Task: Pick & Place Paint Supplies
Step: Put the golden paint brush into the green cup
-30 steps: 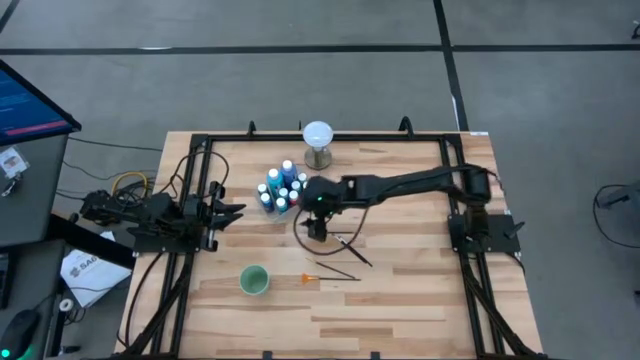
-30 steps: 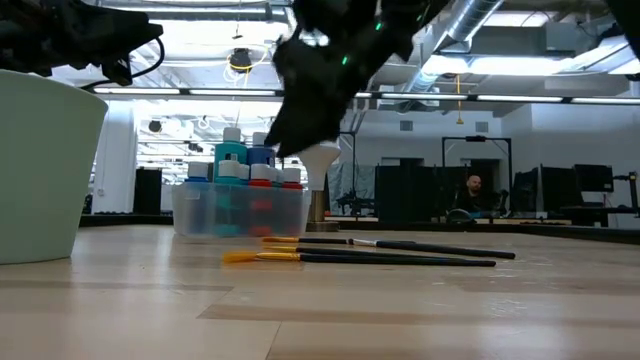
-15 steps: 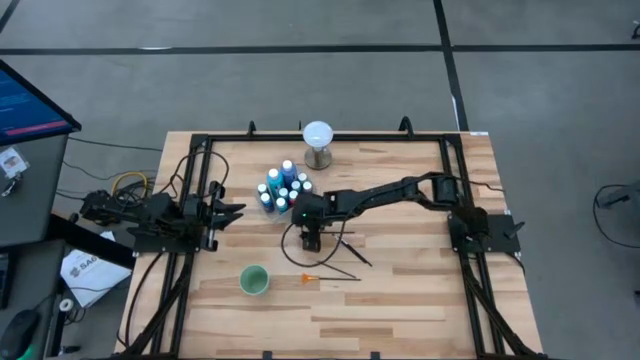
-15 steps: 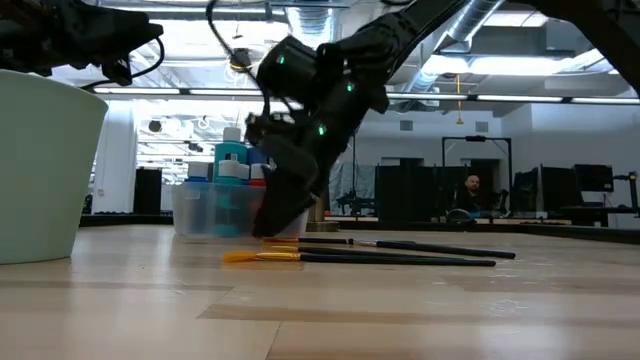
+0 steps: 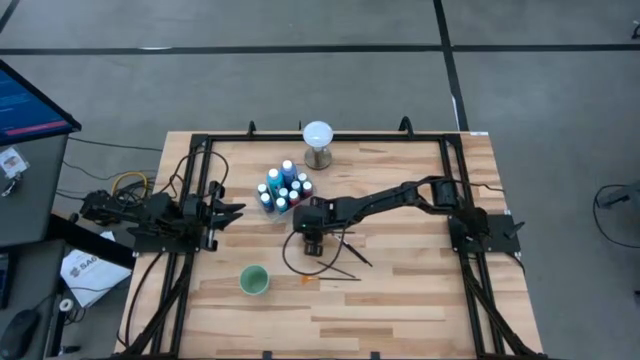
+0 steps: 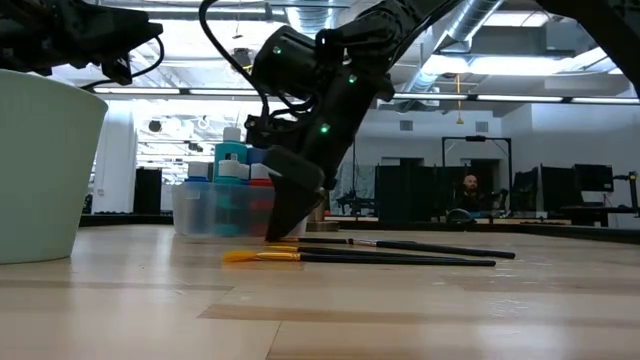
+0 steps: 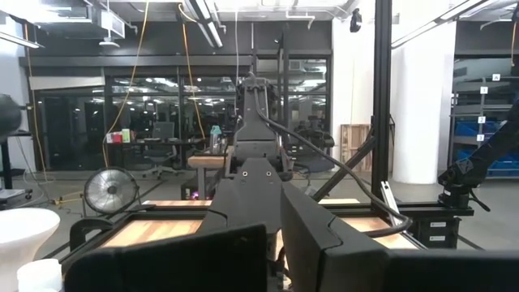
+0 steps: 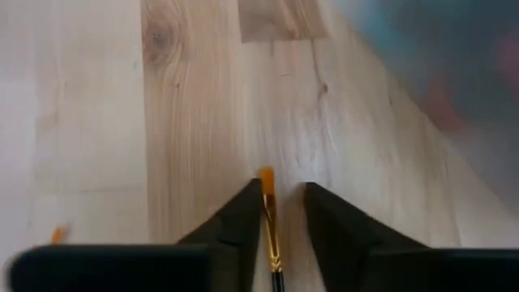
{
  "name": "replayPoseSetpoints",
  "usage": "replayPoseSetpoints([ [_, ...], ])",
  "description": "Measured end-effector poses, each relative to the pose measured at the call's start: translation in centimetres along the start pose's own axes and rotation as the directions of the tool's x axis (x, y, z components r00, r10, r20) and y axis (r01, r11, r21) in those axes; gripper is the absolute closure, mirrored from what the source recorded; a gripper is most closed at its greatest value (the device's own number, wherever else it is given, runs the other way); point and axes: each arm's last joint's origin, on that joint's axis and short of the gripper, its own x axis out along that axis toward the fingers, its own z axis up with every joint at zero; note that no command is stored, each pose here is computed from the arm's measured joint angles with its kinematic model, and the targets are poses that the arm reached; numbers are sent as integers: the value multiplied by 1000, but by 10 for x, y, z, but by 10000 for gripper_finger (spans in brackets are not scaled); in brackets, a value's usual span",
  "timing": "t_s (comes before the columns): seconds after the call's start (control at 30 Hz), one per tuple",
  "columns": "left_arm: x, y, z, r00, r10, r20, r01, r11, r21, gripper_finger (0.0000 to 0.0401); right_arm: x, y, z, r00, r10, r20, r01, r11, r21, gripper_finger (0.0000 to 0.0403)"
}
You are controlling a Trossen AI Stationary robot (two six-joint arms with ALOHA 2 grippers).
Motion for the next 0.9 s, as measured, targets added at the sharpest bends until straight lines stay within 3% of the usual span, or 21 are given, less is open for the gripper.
replayPoseSetpoints([
  [0.17,0,0,0,1000,-1,0,1,1000,0,400,1,-1,-2,1000,3,-15,-3,1000,-10,393],
  [0.53,0,0,0,1000,-3,0,3,1000,0,400,-13,-13,15,999,6,35,-6,1000,-6,402],
  [0.73,0,0,1,1000,-2,6,2,1000,-2,400,-58,-30,35,984,-9,176,3,999,33,402],
  [0.9,1,0,0,1000,-2,1,2,1000,-1,400,-111,-35,54,928,-18,371,1,999,46,403],
])
